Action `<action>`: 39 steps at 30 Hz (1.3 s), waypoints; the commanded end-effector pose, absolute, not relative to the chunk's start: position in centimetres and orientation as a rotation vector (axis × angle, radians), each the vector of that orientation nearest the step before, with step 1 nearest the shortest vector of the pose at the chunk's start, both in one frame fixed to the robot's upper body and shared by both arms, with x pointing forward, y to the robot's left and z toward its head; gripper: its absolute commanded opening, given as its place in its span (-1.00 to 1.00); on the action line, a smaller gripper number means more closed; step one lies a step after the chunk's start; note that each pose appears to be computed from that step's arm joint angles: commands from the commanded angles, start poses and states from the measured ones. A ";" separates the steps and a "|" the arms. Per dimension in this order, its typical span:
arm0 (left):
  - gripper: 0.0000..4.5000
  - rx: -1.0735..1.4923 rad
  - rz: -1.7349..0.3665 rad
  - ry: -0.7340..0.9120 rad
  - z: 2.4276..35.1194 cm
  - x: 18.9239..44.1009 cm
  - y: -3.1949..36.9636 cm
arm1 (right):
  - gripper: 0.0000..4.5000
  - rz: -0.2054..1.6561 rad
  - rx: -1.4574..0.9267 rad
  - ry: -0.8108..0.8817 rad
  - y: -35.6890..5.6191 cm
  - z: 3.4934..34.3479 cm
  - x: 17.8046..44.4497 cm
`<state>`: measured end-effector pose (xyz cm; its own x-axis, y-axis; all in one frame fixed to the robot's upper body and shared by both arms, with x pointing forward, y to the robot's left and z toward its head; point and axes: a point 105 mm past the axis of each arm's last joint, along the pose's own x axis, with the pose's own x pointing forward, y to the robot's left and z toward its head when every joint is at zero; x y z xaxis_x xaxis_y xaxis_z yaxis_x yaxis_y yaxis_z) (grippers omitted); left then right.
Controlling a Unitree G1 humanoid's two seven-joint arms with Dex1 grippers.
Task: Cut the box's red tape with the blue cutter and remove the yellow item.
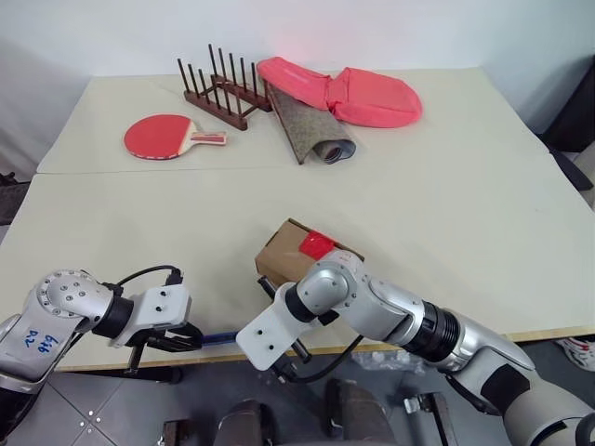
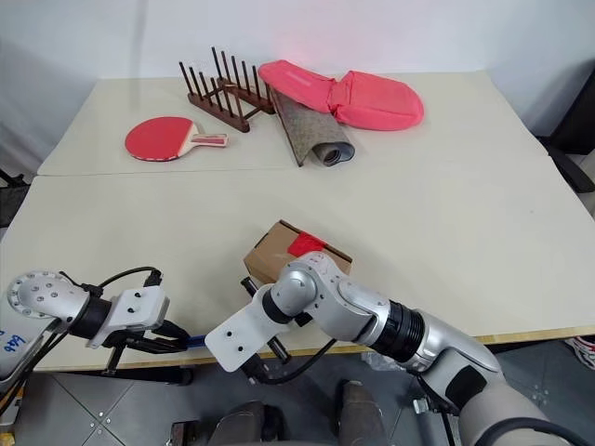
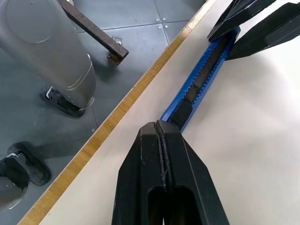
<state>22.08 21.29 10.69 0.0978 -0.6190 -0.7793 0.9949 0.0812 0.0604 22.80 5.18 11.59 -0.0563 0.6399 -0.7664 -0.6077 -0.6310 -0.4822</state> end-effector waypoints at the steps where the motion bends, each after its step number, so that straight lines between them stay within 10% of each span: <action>1: -0.80 0.686 -1.394 0.709 9.9 21.2 20.9 | -0.99 1.761 -1.343 -0.085 5.2 12.7 23.5; 39: -0.80 0.688 -1.410 0.682 9.7 21.2 20.4 | -0.99 1.772 -1.259 -0.154 9.9 11.7 23.2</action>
<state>22.10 21.40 10.60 0.1142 -0.6157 -0.7796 0.9930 0.0949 0.0706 22.49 9.77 10.77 -0.0953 0.7088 -0.6989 -0.6084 -0.5972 -0.5227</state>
